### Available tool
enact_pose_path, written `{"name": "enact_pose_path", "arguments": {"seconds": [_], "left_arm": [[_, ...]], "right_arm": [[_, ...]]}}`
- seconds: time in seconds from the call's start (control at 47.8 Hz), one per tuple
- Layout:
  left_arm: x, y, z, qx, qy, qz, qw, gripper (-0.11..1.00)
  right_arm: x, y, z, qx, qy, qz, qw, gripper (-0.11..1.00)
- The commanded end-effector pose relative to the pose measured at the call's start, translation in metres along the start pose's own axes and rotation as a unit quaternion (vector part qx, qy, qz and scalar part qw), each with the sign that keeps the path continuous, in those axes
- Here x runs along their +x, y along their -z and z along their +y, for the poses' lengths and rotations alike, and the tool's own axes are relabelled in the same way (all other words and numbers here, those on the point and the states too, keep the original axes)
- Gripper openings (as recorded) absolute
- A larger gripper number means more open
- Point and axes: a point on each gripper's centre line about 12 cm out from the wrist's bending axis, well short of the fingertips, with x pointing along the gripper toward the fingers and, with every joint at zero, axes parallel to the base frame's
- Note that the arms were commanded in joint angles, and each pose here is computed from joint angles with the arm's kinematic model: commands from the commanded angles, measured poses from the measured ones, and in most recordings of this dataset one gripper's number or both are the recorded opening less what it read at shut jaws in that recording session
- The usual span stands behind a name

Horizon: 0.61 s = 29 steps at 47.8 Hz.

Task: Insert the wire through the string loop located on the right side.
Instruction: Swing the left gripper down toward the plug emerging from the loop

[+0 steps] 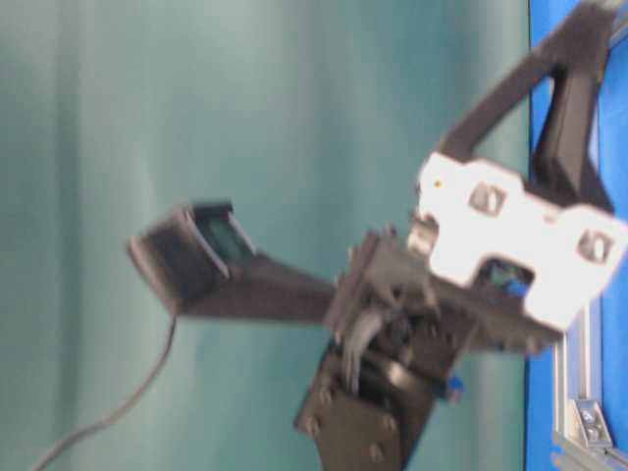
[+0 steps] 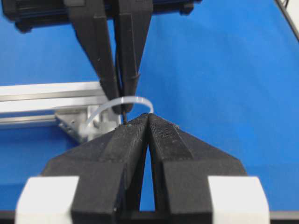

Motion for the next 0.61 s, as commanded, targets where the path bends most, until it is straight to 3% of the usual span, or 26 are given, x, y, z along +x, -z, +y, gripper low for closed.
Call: {"name": "enact_pose_path", "arguments": {"seconds": [0.0,0.272,0.377,0.586], "left_arm": [[0.005,-0.0202,0.0015,0.0,-0.001,-0.015,0.9999,0.0],[0.0044,-0.0151,0.0019,-0.001,-0.001,-0.006,1.0,0.03],[0.0048,-0.0165,0.0025,-0.002,-0.002,-0.009,1.0,0.22],[0.0045,-0.0153,0.0026,-0.002,-0.002,-0.007,1.0,0.82]], "right_arm": [[0.0018,-0.0076,0.0018,0.003,-0.002,-0.013,0.9999,-0.03],[0.0018,-0.0076,0.0019,0.002,-0.003,-0.013,0.9999,-0.03],[0.002,-0.0082,0.002,0.003,-0.002,-0.014,0.9999,-0.03],[0.002,-0.0082,0.0021,0.003,-0.003,-0.014,0.9999,-0.03]]}}
